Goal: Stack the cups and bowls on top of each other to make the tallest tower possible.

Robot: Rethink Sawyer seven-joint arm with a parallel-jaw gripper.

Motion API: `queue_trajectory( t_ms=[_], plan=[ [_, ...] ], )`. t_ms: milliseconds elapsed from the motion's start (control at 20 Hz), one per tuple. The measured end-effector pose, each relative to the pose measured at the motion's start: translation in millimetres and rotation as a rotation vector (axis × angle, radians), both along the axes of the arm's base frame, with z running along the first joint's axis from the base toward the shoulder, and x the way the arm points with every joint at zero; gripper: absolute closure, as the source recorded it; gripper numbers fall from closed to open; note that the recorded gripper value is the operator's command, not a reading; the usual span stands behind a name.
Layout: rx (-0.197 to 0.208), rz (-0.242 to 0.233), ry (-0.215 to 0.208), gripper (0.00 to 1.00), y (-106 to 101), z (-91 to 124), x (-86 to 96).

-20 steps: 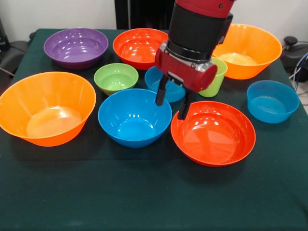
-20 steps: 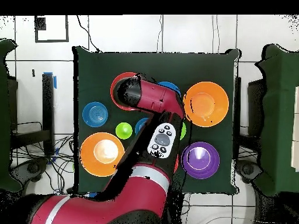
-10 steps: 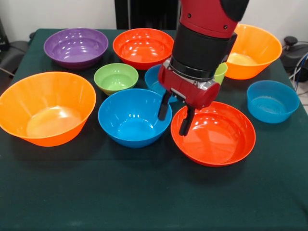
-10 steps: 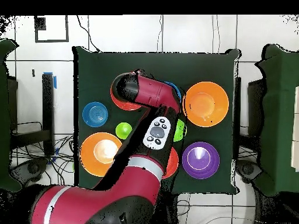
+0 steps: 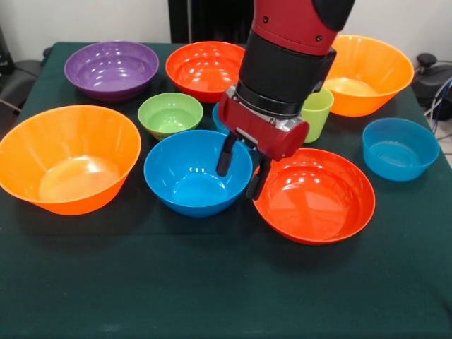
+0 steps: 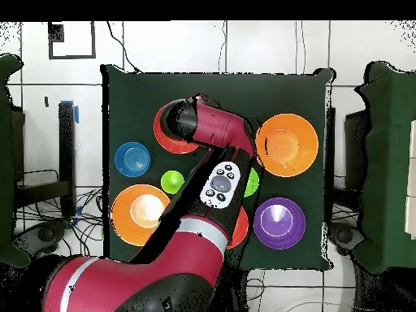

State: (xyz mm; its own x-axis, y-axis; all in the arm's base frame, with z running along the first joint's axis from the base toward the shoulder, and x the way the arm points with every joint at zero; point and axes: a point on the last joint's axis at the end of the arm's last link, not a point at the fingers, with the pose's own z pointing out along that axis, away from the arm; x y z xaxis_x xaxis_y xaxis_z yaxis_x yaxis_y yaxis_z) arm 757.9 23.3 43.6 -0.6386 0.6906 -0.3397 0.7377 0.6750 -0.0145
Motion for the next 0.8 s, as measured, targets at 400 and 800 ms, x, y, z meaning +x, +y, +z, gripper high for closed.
queue_trajectory(
  t_ms=[400,800],
  plan=[
    [-0.001,-0.008,-0.037,0.00,-6,26,9.6],
    [0.013,-0.079,-0.103,0.00,-57,71,23.7]
  ],
)
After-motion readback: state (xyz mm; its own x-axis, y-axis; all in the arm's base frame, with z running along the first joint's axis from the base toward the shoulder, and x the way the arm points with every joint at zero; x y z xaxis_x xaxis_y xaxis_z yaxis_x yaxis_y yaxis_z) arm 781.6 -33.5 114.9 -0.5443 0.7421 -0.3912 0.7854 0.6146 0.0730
